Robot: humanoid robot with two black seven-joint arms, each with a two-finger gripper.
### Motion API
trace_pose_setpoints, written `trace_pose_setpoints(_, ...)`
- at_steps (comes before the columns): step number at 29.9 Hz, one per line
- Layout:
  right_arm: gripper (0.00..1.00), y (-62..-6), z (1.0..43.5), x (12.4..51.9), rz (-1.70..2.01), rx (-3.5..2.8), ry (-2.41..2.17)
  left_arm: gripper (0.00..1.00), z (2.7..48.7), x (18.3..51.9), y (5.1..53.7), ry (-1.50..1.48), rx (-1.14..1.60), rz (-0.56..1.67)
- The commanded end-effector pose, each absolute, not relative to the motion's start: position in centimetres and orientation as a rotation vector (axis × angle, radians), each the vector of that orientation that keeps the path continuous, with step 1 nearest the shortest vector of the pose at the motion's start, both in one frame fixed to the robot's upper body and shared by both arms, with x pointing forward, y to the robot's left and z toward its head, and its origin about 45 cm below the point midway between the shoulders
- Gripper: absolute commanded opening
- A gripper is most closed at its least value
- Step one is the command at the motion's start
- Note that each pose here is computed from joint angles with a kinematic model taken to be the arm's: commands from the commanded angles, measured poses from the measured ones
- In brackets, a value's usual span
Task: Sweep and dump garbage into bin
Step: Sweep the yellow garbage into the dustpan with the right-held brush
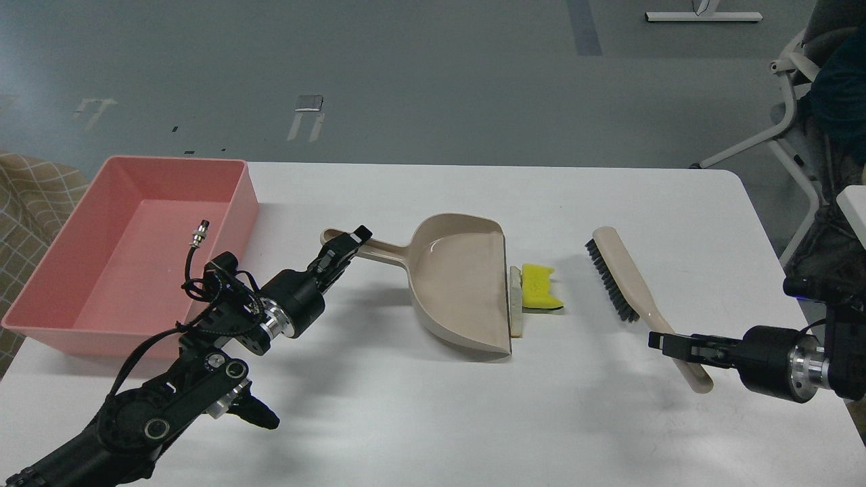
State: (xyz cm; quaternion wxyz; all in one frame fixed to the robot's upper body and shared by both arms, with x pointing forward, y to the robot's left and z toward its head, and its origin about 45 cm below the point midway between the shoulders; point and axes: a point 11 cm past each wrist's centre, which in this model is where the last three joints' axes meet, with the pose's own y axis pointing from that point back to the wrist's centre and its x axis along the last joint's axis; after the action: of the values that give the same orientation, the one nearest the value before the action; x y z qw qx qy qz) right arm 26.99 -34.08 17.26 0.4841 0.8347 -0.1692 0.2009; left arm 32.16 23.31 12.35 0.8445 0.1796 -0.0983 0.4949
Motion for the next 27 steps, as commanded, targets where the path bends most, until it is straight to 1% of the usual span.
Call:
trace_pose_setpoints(1,0.00,-32.6,16.0,26.5,0.469,2.063,-0.379,0.00,12.3,32.1,23.3,-0.206,0.379,1.043)
trace_pose_setpoints(4,0.00,-31.0,14.6,26.4,0.449,2.098,-0.356,0.00,12.3,32.1,23.3,-0.206,0.379,1.043)
trace_pose_setpoints(7,0.00,-29.6,14.0,26.5,0.451,2.124,-0.340,0.00,12.3,32.1,23.3,-0.206,0.379,1.043)
trace_pose_setpoints(17,0.00,-19.8,13.2,26.3,0.487,2.334,-0.228,0.00,12.3,32.1,23.3,-0.206,0.383,1.042)
trace_pose_setpoints(23,0.00,-18.8,14.5,27.2,0.494,2.377,-0.272,0.00,12.2,32.0,23.3,-0.204,0.383,1.041)
trace_pose_setpoints(27,0.00,-20.2,16.4,28.4,0.528,2.364,-0.326,0.00,12.3,32.1,23.4,-0.201,0.379,1.049)
